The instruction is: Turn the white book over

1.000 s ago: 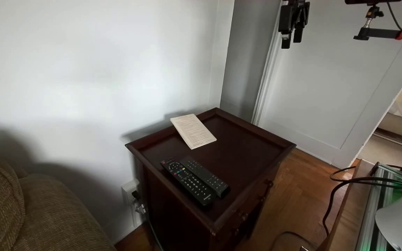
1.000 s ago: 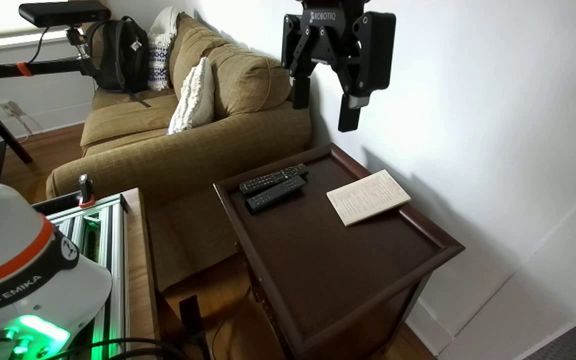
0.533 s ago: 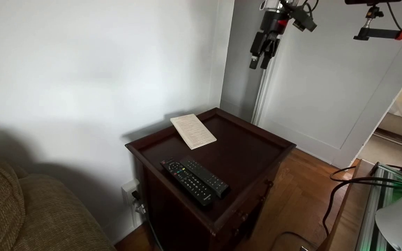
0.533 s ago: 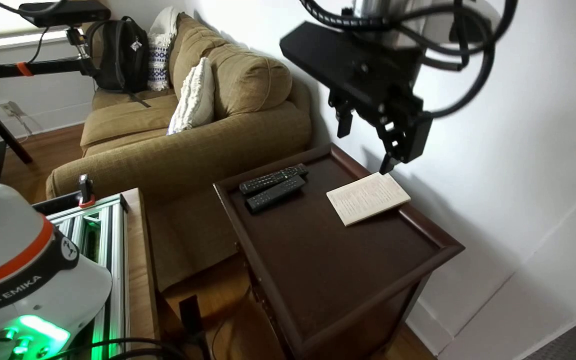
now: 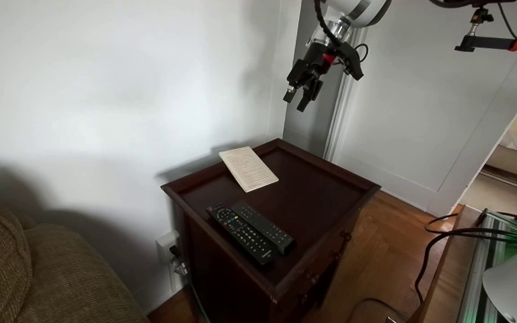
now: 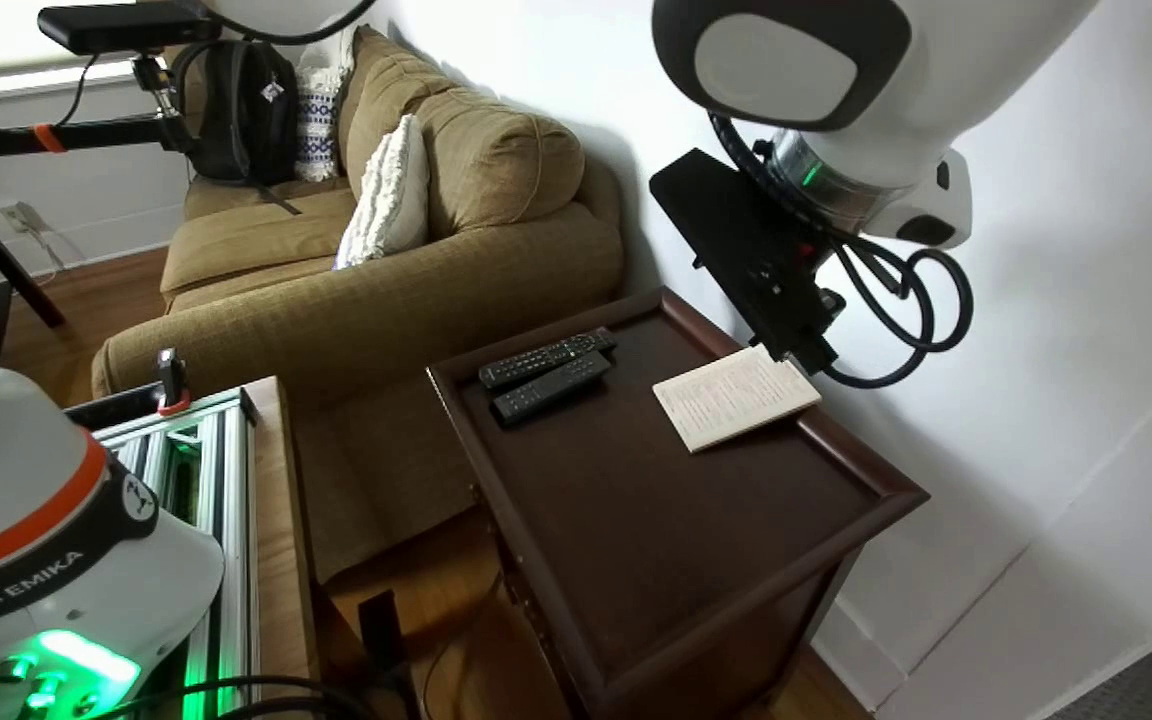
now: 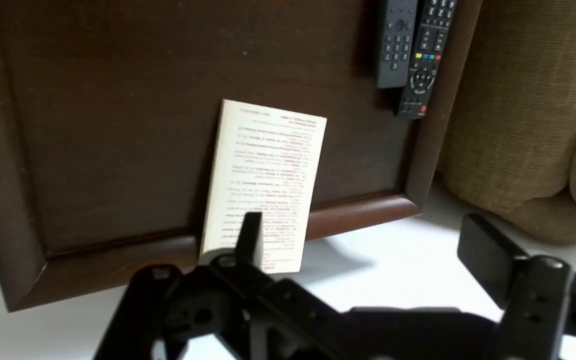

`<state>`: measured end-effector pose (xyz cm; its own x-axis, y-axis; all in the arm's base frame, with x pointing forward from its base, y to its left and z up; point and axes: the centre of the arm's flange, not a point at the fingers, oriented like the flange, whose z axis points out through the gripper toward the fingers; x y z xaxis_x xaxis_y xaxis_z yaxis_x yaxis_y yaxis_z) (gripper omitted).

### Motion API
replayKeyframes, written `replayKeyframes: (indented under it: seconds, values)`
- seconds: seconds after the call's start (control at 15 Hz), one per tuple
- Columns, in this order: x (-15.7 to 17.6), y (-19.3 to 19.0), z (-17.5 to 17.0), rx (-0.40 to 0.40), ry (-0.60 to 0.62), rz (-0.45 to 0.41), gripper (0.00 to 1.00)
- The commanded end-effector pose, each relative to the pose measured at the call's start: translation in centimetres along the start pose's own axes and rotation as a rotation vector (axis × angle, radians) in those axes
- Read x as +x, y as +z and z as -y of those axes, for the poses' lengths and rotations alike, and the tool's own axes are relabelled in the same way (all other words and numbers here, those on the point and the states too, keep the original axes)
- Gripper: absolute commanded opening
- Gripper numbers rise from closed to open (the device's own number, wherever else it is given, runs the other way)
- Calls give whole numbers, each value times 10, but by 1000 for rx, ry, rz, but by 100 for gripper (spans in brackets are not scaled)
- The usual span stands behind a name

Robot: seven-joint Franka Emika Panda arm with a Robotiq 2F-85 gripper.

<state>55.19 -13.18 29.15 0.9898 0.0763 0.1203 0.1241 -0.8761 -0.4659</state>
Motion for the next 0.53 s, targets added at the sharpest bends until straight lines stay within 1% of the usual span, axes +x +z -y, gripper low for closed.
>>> replayKeyframes:
  seconds: [0.0, 0.13, 0.4, 0.47]
  values:
    - [6, 9, -6, 23, 11, 16, 100]
    - [13, 22, -17, 44, 25, 36, 100]
    - [19, 27, -23, 46, 28, 36, 100]
    - [22, 35, -27, 43, 34, 34, 100]
